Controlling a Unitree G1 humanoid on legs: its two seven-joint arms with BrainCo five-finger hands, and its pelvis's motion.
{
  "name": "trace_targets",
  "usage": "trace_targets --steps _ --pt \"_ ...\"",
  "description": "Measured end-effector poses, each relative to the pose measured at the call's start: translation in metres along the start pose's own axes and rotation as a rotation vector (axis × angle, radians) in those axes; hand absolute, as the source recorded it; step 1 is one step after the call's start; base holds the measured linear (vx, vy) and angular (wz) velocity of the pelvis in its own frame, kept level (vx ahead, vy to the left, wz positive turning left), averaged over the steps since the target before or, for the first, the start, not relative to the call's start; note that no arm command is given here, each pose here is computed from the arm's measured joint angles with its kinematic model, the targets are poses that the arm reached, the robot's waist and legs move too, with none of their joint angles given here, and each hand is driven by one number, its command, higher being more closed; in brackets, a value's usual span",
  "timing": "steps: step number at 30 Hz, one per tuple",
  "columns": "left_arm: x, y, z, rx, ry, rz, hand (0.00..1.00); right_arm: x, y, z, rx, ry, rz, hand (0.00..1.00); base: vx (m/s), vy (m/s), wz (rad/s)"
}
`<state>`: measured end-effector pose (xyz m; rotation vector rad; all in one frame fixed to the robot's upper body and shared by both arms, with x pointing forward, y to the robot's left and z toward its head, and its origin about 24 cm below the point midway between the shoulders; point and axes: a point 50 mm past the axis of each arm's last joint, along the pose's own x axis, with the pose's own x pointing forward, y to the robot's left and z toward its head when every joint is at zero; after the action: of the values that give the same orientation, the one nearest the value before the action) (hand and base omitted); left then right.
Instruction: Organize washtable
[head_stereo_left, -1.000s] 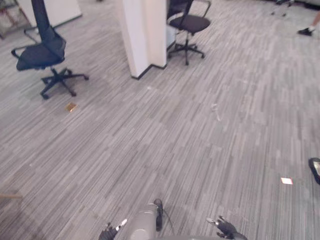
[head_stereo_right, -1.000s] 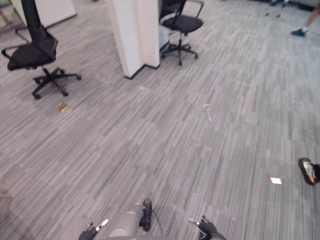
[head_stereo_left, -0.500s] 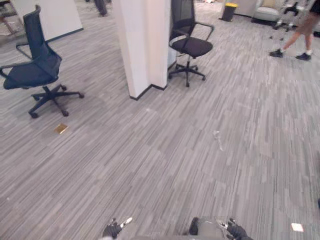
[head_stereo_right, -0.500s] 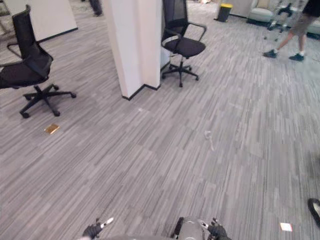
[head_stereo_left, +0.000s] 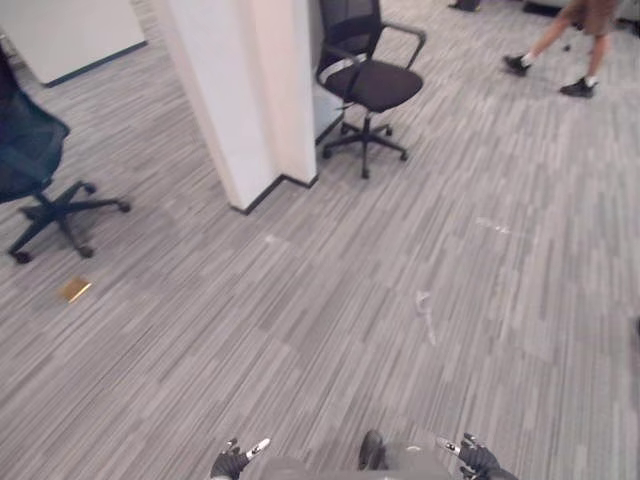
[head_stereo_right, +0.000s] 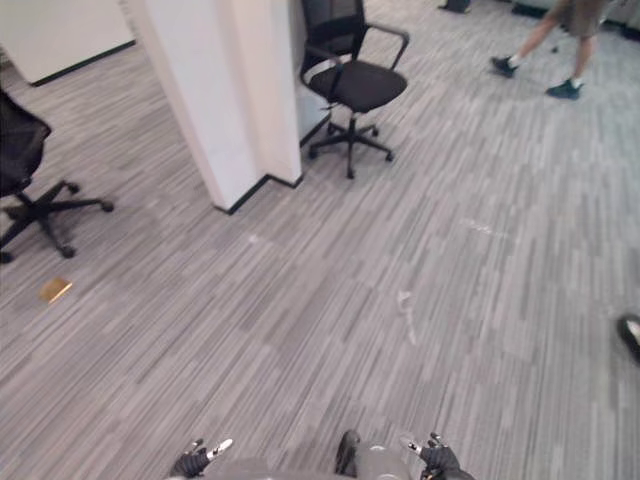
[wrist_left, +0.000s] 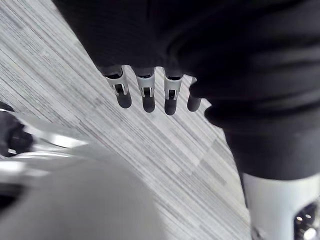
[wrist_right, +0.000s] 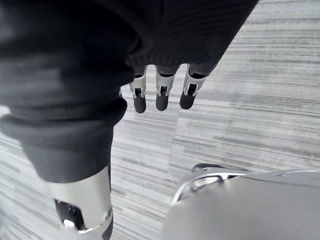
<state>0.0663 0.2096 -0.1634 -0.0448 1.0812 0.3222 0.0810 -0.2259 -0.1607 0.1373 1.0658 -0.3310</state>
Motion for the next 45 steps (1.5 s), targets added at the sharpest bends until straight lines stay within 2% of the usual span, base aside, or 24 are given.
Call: trace_targets --steps 9,13,19,26,29,36,38,45 --pt "0.000 0.000 0.005 -0.032 -0.029 0.003 0.00 0.002 0.018 -0.001 0.033 0.021 0.037 0.00 0.42 0.021 -0.32" --pt "0.002 0.004 0.013 -0.011 -0.047 0.005 0.00 0.001 0.011 -0.006 0.064 0.030 0.011 0.00 0.42 0.174 0.23" --pt "0.000 0.013 0.002 0.037 -0.005 0.013 0.00 -0.004 0.002 -0.021 0.096 0.066 -0.019 0.00 0.40 0.159 0.30" --pt "-0.001 0.007 -0.003 -0.020 0.007 0.020 0.00 -0.006 -0.004 -0.024 0.197 0.057 -0.064 0.00 0.28 -0.012 0.14" --pt "-0.005 0.021 -0.013 -0.004 0.036 0.051 0.00 -0.007 0.004 -0.029 0.212 0.067 -0.050 0.00 0.22 -0.203 -0.22" --pt "-0.007 0.010 -0.020 -0.024 0.050 0.028 0.00 -0.008 -0.004 -0.028 0.186 0.066 -0.063 0.00 0.08 -0.175 -0.22" --pt "-0.004 0.015 -0.013 -0.014 0.037 0.037 0.00 -0.006 0.002 -0.029 0.115 0.090 -0.027 0.00 0.00 -0.028 -0.01" --pt "-0.004 0.015 -0.013 -0.021 0.038 0.040 0.00 -0.007 0.002 -0.029 0.118 0.091 -0.029 0.00 0.00 0.000 -0.02"
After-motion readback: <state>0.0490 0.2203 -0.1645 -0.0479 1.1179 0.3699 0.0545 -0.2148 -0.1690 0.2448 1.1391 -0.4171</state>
